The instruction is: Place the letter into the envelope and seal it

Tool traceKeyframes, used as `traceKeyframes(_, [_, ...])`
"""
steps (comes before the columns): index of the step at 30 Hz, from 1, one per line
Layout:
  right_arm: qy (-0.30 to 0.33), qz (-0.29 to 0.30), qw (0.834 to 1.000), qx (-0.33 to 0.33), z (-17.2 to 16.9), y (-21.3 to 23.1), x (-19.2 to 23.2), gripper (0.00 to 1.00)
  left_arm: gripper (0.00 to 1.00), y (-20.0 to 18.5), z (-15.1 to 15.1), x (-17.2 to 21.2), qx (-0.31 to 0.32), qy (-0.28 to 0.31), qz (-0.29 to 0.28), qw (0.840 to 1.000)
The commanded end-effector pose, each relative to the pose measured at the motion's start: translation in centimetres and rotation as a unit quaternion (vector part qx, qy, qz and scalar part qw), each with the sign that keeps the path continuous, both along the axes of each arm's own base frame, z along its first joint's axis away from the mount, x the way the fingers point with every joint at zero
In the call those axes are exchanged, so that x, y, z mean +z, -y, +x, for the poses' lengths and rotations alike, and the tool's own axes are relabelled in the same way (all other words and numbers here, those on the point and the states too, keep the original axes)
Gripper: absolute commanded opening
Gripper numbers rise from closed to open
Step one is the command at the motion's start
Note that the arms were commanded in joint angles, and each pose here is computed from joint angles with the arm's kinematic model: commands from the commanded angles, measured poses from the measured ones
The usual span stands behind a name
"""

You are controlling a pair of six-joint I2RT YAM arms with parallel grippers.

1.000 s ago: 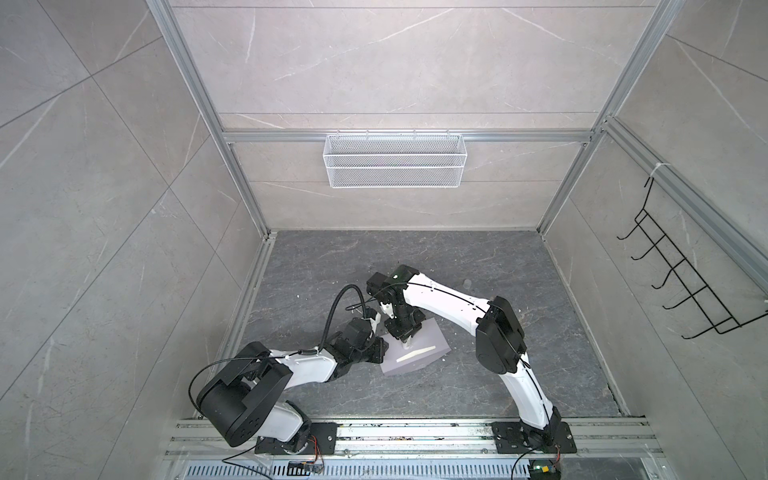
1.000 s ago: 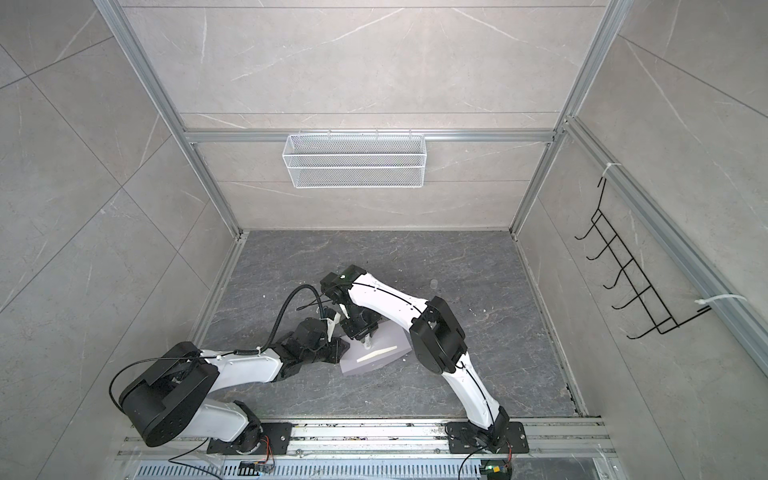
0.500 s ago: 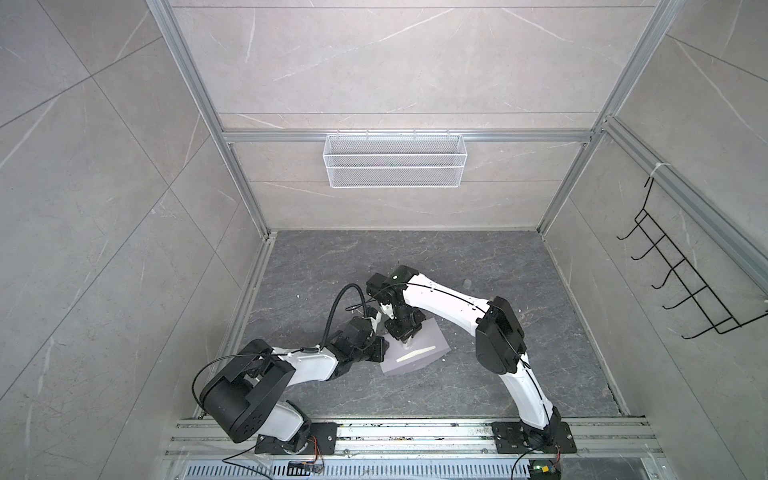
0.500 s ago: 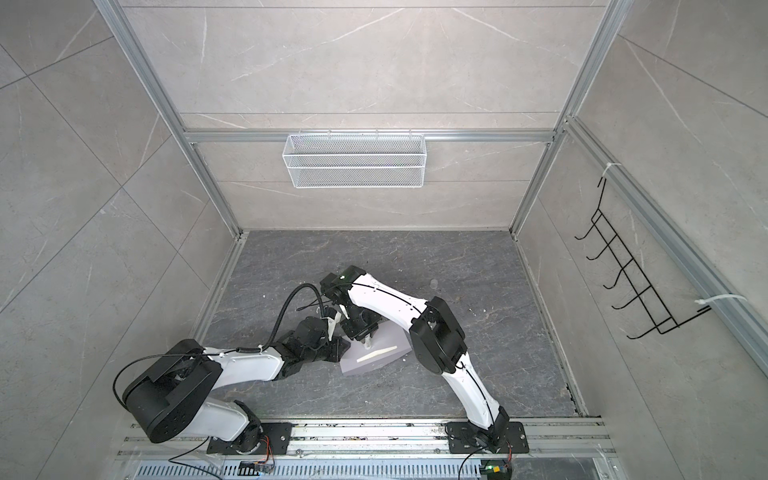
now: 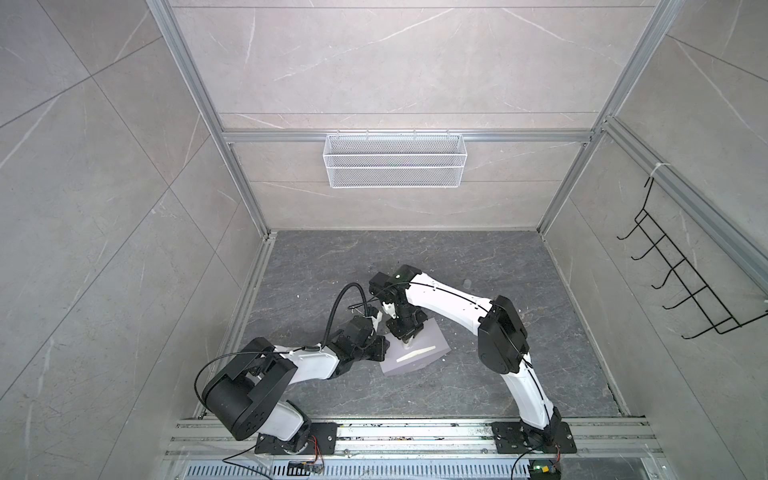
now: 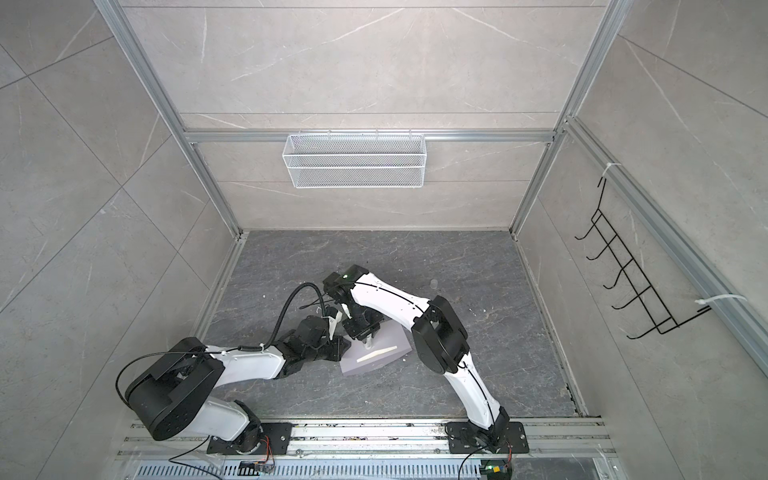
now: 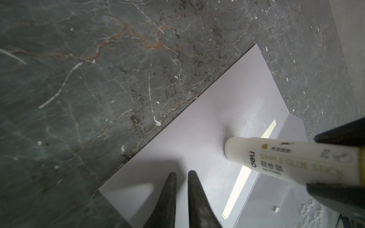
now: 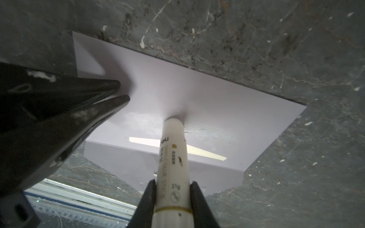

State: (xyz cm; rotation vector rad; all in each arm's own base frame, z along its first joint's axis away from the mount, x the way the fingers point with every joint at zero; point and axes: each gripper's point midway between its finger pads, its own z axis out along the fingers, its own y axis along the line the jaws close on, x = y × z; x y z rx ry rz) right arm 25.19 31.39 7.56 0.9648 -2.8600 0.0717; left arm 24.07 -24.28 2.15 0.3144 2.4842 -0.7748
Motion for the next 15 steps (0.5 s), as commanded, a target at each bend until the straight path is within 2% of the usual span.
traceKeyframes(1, [-0.001, -0.052, 0.999, -0.008, 0.6, 2.6, -1.6, 0.00, 0.17, -1.2, -0.8, -2.0, 0.000, -0.027, 0.043, 0.999])
traceKeyframes(15, [0.007, -0.071, 0.997, -0.026, 1.6, 4.8, -1.4, 0.00, 0.16, -1.3, -0.8, -2.4, -0.001, -0.032, 0.050, 0.998])
